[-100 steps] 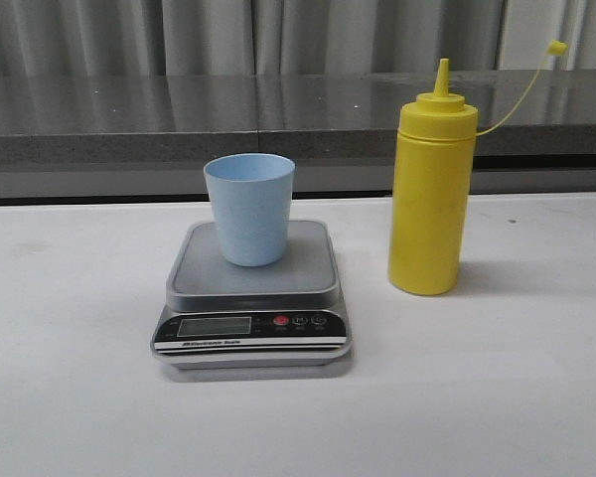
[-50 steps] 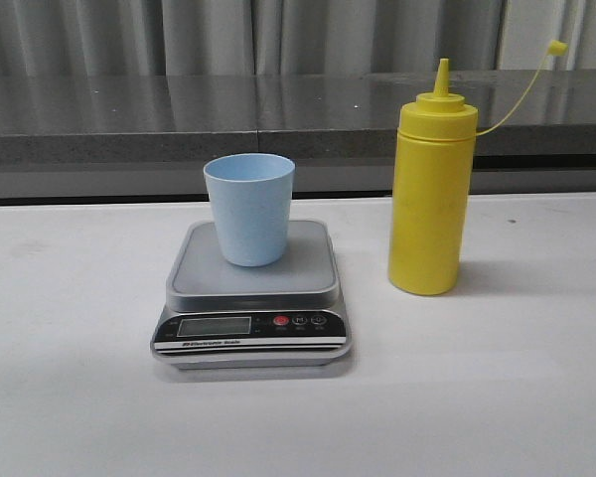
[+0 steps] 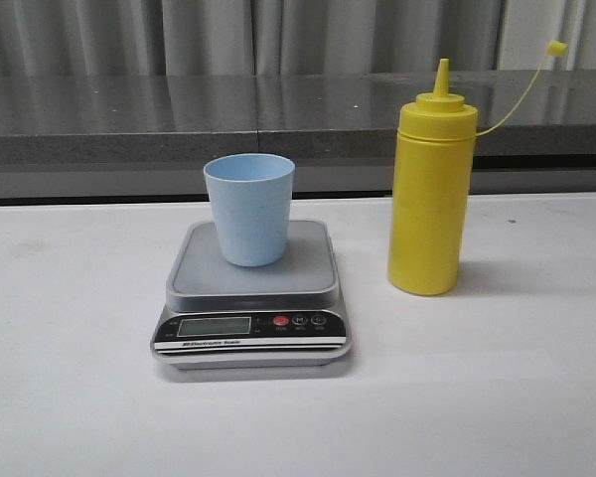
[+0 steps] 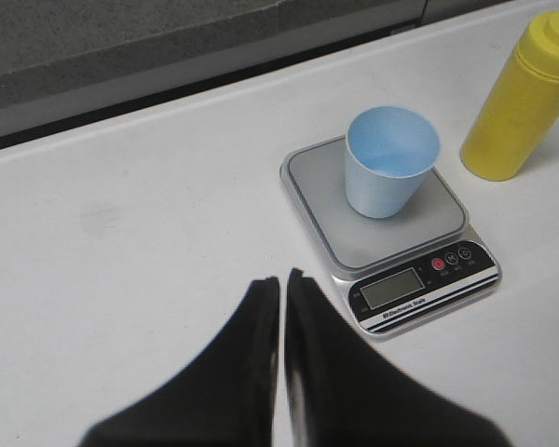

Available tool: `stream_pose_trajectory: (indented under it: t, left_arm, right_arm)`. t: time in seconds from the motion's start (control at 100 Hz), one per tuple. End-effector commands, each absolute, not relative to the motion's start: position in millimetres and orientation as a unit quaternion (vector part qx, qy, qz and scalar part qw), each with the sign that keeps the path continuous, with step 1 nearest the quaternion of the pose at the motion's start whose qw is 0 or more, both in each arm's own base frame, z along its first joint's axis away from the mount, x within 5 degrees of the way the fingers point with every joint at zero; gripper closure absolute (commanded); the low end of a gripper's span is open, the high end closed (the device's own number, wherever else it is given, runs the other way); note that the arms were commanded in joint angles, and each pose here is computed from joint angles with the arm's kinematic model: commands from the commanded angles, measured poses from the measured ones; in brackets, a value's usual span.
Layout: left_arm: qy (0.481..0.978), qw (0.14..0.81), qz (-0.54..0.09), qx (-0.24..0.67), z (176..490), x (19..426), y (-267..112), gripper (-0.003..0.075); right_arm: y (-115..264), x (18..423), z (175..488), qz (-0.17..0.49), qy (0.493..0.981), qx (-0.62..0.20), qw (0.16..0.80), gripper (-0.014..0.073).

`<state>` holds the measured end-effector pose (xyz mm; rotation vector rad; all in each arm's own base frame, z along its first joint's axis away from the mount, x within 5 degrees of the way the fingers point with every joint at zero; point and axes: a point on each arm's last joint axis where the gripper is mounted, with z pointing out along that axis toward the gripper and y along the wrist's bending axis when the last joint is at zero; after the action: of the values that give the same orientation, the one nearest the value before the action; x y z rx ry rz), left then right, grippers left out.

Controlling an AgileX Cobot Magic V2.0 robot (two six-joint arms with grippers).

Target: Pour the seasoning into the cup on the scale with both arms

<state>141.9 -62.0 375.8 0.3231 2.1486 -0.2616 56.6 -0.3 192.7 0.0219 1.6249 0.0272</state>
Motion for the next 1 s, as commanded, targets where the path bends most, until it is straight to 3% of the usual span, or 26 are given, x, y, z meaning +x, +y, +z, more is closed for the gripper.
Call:
stream_pose_trajectory:
  t: [0.0, 0.48, 0.81, 0.99]
  left_arm:
    - [0.83, 0.531, -0.119, 0.118, 382.7, 126.4, -52.5, 0.071]
    - [0.801, 0.581, -0.127, 0.075, 328.3, 56.9, -14.1, 0.071]
    - [0.801, 0.58, -0.128, 0.072, 303.6, 44.1, -7.8, 0.071]
    - [0.801, 0.58, -0.128, 0.072, 303.6, 44.1, -7.8, 0.071]
  right_arm:
    - [0.1, 55.6, 200.7, 0.009, 0.695, 0.005, 0.719, 0.0662]
    - [0.5, 55.4, 204.2, 0.012, 0.681, 0.003, 0.732, 0.0662]
    - [1.0, 54.0, 231.4, 0.035, 0.649, 0.019, 0.76, 0.0662]
    - [0.8, 61.5, 249.4, 0.033, 0.67, 0.021, 0.741, 0.0662]
